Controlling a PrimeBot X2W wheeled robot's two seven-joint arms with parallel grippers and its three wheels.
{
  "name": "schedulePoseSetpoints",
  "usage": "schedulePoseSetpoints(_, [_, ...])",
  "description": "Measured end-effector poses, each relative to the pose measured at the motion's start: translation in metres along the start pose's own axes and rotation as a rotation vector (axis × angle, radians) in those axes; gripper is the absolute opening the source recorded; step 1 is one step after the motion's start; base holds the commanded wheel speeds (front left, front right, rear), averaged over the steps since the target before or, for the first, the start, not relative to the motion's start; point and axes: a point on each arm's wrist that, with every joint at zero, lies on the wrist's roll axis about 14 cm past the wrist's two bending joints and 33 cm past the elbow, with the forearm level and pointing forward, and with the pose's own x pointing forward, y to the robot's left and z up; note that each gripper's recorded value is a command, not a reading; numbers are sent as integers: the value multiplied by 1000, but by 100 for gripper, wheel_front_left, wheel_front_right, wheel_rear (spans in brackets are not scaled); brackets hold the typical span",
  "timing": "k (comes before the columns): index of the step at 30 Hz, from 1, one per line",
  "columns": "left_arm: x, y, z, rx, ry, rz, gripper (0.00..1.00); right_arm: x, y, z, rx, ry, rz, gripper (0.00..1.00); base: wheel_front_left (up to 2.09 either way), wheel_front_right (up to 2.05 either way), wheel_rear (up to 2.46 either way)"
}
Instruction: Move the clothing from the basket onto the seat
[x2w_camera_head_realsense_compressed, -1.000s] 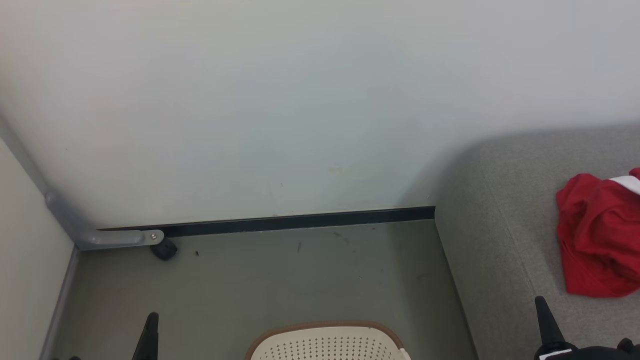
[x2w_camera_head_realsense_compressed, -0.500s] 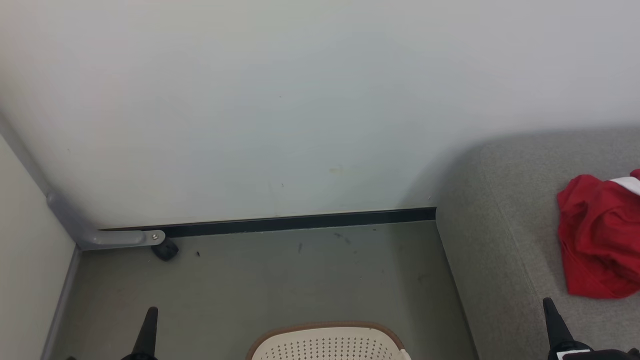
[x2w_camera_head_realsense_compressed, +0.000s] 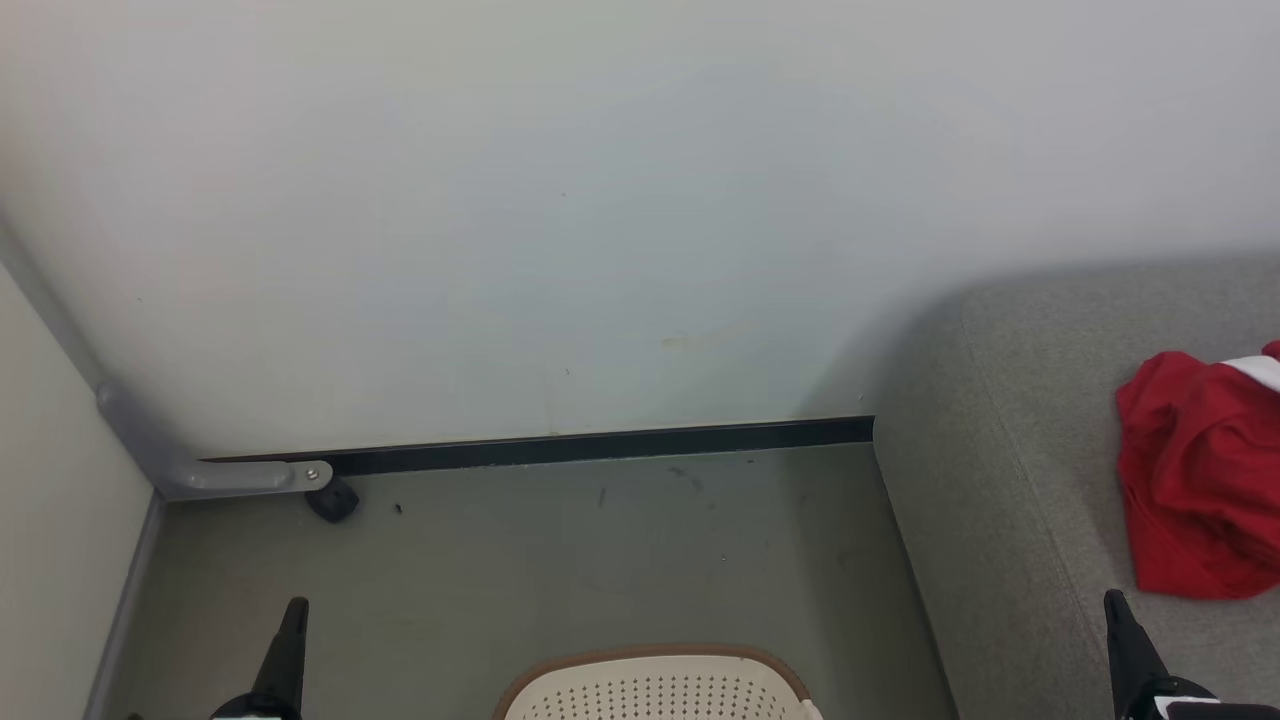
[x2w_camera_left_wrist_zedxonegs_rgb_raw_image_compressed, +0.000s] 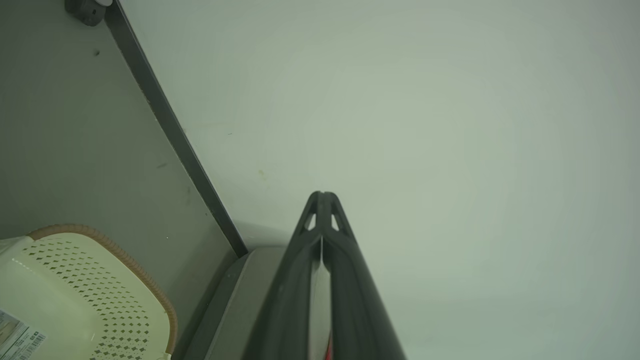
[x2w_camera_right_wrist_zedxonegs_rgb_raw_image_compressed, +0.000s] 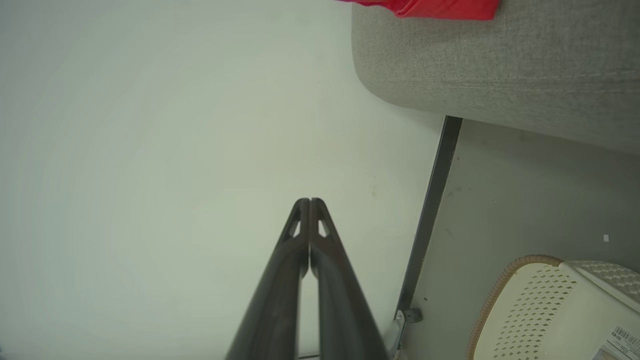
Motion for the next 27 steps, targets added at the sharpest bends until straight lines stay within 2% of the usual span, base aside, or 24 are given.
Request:
schedulePoseSetpoints(8, [0,-3,1,-88,-4,-22,0,1,5,4,86,-11,28,0,0,0,0])
schedulePoseSetpoints(27, [0,-3,1,-92,-5,-21,0,2,5,4,88,-12,28,0,0,0,0])
